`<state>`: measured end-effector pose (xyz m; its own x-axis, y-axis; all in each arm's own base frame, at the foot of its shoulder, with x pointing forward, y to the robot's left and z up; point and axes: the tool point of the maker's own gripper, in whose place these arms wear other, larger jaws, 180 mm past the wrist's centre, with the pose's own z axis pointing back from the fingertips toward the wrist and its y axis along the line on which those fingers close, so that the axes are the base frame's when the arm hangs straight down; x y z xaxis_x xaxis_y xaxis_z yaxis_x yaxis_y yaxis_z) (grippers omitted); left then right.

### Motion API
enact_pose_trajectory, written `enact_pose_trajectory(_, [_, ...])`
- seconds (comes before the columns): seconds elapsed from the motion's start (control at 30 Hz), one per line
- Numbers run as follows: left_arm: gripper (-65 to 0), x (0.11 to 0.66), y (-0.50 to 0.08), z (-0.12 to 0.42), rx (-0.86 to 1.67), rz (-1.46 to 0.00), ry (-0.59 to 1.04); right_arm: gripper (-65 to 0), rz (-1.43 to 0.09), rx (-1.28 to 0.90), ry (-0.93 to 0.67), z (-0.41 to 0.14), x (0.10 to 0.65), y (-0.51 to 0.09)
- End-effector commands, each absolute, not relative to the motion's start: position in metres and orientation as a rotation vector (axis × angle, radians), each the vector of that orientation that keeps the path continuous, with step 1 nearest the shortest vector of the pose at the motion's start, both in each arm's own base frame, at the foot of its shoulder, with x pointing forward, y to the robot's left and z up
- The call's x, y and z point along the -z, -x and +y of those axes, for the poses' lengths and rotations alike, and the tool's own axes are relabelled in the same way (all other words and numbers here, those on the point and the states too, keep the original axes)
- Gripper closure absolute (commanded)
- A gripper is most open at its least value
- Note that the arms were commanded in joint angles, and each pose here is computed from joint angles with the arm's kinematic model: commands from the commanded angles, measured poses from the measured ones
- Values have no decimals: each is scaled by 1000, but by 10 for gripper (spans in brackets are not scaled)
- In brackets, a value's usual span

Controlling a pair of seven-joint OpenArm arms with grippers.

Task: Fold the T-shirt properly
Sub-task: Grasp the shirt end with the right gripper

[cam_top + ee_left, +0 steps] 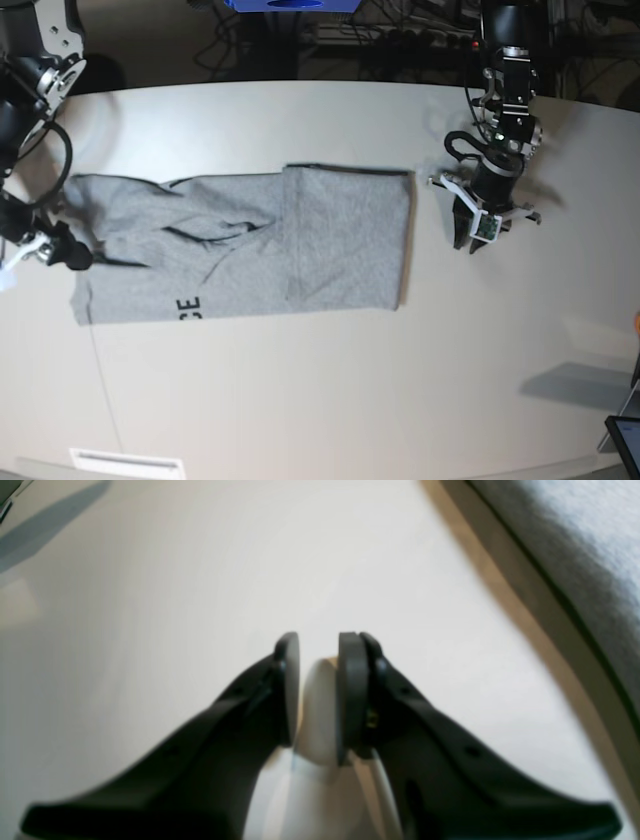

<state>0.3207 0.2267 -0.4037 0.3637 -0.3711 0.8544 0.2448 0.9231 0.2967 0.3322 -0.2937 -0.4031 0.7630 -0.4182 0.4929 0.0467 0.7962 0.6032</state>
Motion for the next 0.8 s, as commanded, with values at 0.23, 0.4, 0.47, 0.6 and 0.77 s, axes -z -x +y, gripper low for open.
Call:
enact_pose_trajectory(0.23, [-138, 398, -322, 233, 406, -1136, -146, -488, -562, 206, -611, -265, 422, -322])
enact_pose_trajectory(0.4, [-138, 398, -323, 234, 406, -1136, -149, -488, -544, 211, -617, -260, 429, -315])
enact_pose_trajectory(0.47, [-138, 397, -324, 232, 409, -1139, -146, -486, -542, 212, -618, -260, 430, -314])
enact_pose_trajectory(0.6, [-138, 396, -326, 229, 409, -1145, -140, -486, -541, 202, -607, -261, 429, -310])
enact_pose_trajectory(0.77, [-138, 397, -326, 225, 396, -1150, -129, -483, -568, 172, -616, -244, 424, -315])
